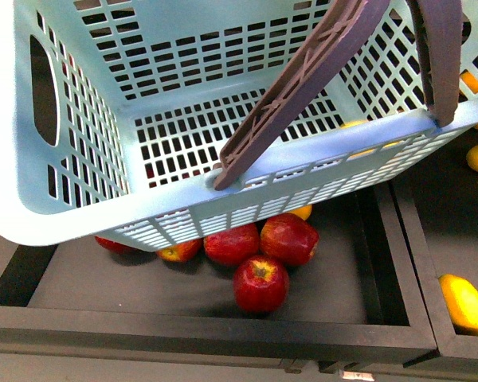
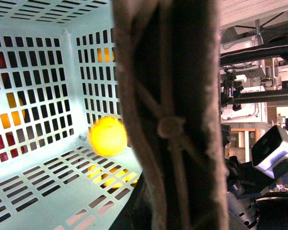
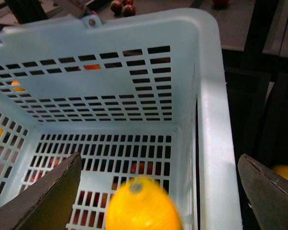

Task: Pick lemon and mango into basket

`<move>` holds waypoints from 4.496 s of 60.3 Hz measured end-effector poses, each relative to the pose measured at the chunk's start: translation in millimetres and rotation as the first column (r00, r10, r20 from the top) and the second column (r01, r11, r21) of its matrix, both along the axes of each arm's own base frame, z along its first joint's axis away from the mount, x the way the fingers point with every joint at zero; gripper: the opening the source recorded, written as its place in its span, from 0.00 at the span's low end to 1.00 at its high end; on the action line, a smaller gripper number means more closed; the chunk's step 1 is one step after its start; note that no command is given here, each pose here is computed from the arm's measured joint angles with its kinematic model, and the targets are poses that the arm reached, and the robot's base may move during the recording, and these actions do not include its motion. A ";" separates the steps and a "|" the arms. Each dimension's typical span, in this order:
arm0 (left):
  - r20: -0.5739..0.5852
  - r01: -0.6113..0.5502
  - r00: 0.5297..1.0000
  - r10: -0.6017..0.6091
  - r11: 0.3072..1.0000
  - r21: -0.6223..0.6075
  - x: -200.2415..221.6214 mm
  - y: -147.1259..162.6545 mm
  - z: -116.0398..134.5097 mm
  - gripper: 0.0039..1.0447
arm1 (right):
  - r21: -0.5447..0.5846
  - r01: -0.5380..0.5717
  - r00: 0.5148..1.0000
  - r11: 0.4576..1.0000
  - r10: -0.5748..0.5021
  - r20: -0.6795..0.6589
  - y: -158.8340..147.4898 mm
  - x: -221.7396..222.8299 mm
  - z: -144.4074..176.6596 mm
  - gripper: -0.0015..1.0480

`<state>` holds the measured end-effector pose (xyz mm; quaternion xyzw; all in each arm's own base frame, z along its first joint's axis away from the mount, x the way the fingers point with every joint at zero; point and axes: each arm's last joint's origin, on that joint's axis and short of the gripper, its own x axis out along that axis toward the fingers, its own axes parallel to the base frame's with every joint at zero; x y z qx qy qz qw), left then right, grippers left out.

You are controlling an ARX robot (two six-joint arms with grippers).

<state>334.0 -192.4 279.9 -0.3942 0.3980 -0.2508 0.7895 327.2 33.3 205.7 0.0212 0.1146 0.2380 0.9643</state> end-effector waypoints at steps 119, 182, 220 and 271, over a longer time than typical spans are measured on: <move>-0.004 0.018 1.000 -0.018 1.000 0.000 -3.0 -4.4 -1.3 0.04 | 0.015 0.472 0.857 0.882 -0.462 0.227 -34.1 -171.8 -31.0 0.93; -0.004 -0.004 1.000 0.004 1.000 0.009 -0.9 0.1 -3.3 0.04 | 0.013 0.465 0.862 0.885 -0.456 0.223 -33.5 -172.3 -32.2 0.92; -0.004 0.000 1.000 0.000 1.000 0.006 -1.3 0.3 -3.0 0.04 | 0.013 0.464 0.862 0.886 -0.454 0.224 -33.4 -172.3 -32.2 0.92; 0.005 -0.015 1.000 0.015 1.000 0.010 -1.5 2.0 -0.7 0.04 | -0.021 0.745 0.644 0.667 -0.727 -0.238 -65.2 -143.9 -27.5 0.92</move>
